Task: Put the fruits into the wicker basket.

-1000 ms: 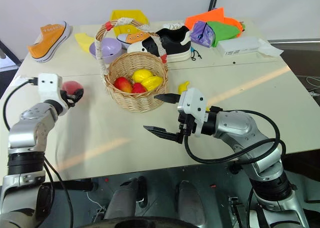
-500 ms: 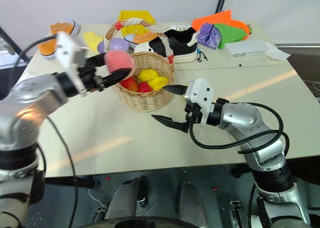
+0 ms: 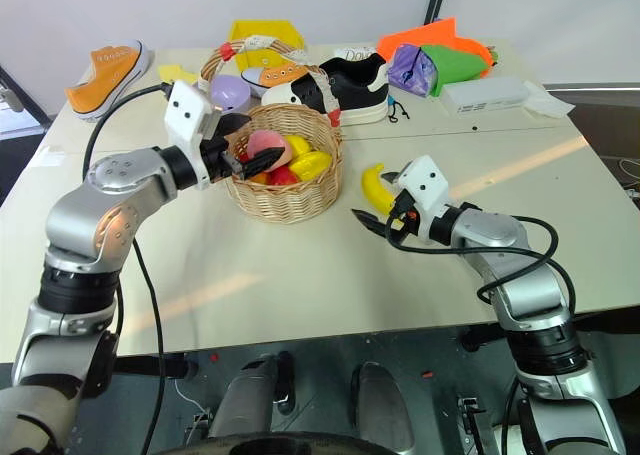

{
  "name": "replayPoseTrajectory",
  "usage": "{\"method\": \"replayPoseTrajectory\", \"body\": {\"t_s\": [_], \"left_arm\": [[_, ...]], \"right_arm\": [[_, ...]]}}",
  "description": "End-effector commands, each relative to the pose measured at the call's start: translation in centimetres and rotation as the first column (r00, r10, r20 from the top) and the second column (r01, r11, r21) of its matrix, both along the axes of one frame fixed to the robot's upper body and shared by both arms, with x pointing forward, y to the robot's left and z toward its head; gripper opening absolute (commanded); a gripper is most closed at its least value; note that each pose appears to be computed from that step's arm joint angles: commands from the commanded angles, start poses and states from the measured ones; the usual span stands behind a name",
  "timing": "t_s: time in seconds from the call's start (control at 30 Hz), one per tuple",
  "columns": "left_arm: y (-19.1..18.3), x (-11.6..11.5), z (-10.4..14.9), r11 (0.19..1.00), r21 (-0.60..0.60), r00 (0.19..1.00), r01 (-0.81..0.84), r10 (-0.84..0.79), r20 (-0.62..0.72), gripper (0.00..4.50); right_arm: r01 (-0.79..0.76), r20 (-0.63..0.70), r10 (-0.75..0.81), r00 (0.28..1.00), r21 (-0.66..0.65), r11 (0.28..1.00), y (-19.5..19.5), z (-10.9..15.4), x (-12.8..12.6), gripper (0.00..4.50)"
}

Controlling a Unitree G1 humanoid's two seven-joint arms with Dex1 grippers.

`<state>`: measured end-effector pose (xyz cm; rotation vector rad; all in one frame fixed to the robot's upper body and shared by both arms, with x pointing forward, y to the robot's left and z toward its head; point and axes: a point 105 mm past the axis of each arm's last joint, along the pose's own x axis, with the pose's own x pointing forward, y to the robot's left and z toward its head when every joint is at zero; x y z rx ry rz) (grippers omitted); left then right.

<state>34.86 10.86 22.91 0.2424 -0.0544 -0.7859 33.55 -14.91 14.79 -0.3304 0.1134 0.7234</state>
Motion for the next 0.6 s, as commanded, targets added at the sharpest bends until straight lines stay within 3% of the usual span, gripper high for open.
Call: {"method": "replayPoseTrajectory", "body": {"t_s": [0.03,0.17,0.27,0.43,0.47,0.6], "left_arm": [[-0.4,-2.2,1.1,0.997,0.012,0.995,0.08,-0.08,0.059,4.42],[-1.0,-4.9,-0.2,0.98,0.016,0.98,0.197,-0.197,0.01,4.42],[-1.3,-6.8,-1.3,0.965,0.044,0.966,0.26,-0.259,-0.02,4.5],[-1.2,-7.5,-1.8,0.966,0.047,0.967,0.254,-0.253,-0.034,4.5],[-1.0,-7.4,-1.8,0.969,0.044,0.969,0.244,-0.243,-0.035,4.5],[0.2,-6.9,-1.8,0.982,0.044,0.982,0.186,-0.185,-0.026,4.5]], "right_arm": [[0.091,0.017,-0.091,0.996,-0.004,0.996,-0.8,-0.2,2.1,4.5],[0.14,-0.039,-0.14,0.989,-0.006,0.99,-1.4,-1.6,3.5,4.5],[0.167,-0.081,-0.165,0.983,0.014,0.986,-1.5,-2.2,4.1,3.55],[0.169,-0.096,-0.166,0.981,0.023,0.985,-1.4,-2.3,4.2,1.07],[0.171,-0.097,-0.167,0.981,0.028,0.985,-1.4,-2.2,4.1,0.74],[0.146,-0.057,-0.146,0.988,0.0,0.989,-1.5,-1.2,3.6,0.74]]}}
